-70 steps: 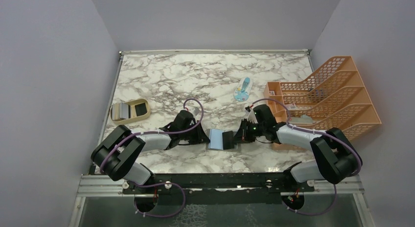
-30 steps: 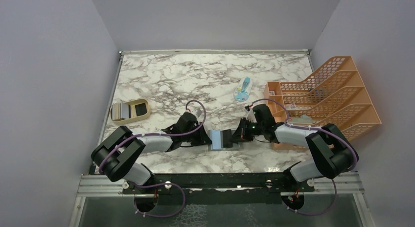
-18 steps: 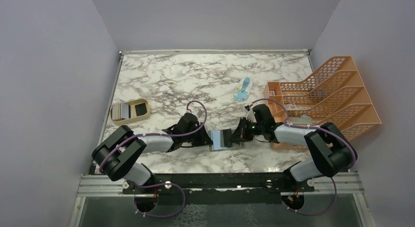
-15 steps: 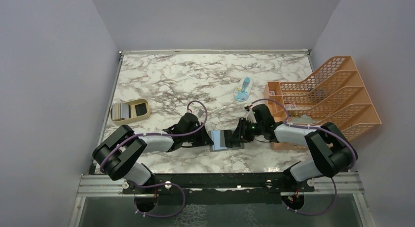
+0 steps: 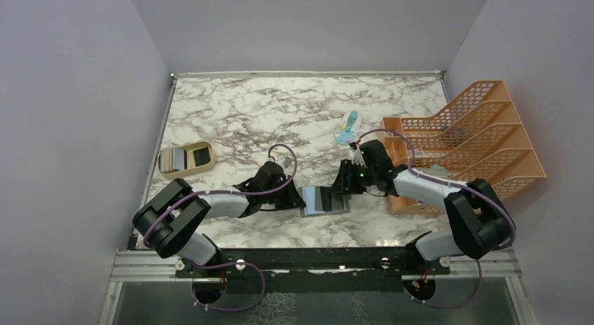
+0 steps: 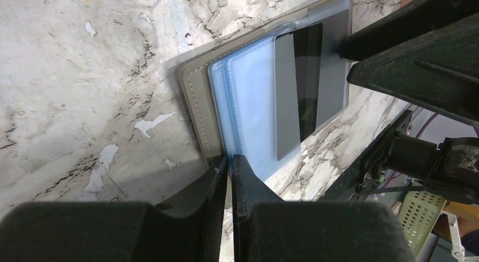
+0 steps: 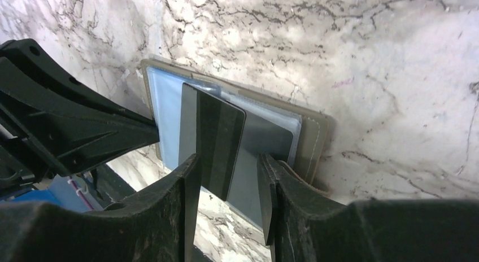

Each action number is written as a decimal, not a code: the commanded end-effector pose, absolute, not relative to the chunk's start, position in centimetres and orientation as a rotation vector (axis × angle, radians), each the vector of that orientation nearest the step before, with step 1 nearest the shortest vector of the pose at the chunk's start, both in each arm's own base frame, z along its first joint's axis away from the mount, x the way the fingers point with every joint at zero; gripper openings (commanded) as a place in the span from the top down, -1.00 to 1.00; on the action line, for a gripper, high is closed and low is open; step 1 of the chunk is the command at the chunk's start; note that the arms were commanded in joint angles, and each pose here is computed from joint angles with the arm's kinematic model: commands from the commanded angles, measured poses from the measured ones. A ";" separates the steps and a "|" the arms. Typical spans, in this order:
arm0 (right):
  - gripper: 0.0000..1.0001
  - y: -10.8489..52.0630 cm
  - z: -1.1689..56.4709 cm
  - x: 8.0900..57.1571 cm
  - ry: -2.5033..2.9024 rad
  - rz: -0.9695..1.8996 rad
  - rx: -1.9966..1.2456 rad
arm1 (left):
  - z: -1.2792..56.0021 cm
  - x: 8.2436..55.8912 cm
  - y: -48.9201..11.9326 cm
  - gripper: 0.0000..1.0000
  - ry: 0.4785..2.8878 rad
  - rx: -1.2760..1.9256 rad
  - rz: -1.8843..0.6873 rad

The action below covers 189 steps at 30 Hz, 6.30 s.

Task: Put the credit cards into the card holder
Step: Insert the credit card into the card holder.

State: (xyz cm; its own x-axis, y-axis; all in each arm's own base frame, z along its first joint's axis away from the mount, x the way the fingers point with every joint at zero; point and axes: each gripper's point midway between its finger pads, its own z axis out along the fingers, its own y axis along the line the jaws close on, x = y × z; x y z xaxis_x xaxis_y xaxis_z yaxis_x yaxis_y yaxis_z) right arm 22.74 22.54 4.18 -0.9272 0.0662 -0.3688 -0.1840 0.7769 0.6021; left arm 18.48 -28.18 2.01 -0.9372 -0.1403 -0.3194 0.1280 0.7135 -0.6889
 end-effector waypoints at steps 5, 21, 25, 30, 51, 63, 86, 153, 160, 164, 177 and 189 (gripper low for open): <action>0.14 23.4 3.6 24.0 2.597 0.921 -0.151 | -0.5 17.5 -27.0 0.75 2.663 0.012 -0.948; 0.12 26.4 4.4 22.6 2.580 1.091 -0.154 | -0.2 17.6 -27.3 0.75 2.656 0.021 -0.963; 0.14 26.4 4.6 22.4 2.586 1.103 -0.153 | 0.0 17.6 -27.3 0.75 2.650 0.020 -0.967; 0.08 25.1 4.7 22.2 2.610 1.011 -0.098 | 0.4 17.7 -27.4 0.75 2.638 0.018 -0.981; 0.03 26.2 3.9 19.8 2.636 1.048 -0.065 | 1.0 17.3 -27.9 0.75 2.627 0.015 -1.008; 0.09 26.7 3.5 20.4 2.630 1.035 -0.124 | 0.8 17.5 -28.3 0.75 2.630 0.040 -1.002; 0.24 25.8 3.6 22.3 2.605 0.870 -0.214 | 1.2 18.5 -28.3 0.75 2.617 0.063 -0.946; 0.91 25.9 2.6 21.3 2.644 0.764 -0.220 | 3.4 19.4 -29.9 0.24 2.534 0.014 -1.069; 0.92 26.1 3.5 21.6 2.629 0.771 -0.221 | 4.2 19.6 -29.6 0.24 2.510 0.012 -1.059; 0.93 25.1 3.8 22.0 2.634 0.678 -0.198 | 4.1 19.9 -28.7 0.24 2.514 0.010 -0.979; 0.95 25.1 2.6 21.8 2.665 0.662 -0.181 | 3.8 19.7 -29.4 0.23 2.505 0.005 -1.041; 0.98 27.8 2.9 21.2 2.658 0.745 -0.240 | 3.3 19.6 -29.7 0.34 2.518 0.013 -1.060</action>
State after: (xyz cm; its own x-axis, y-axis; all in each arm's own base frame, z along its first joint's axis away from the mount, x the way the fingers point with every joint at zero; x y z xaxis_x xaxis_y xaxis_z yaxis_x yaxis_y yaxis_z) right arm 20.75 26.17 2.09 -0.9244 -0.0676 -0.3753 -0.2407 0.8668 0.4367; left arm 19.76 -29.05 3.14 -0.9128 -0.1561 -0.3774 0.1469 0.7367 -0.6600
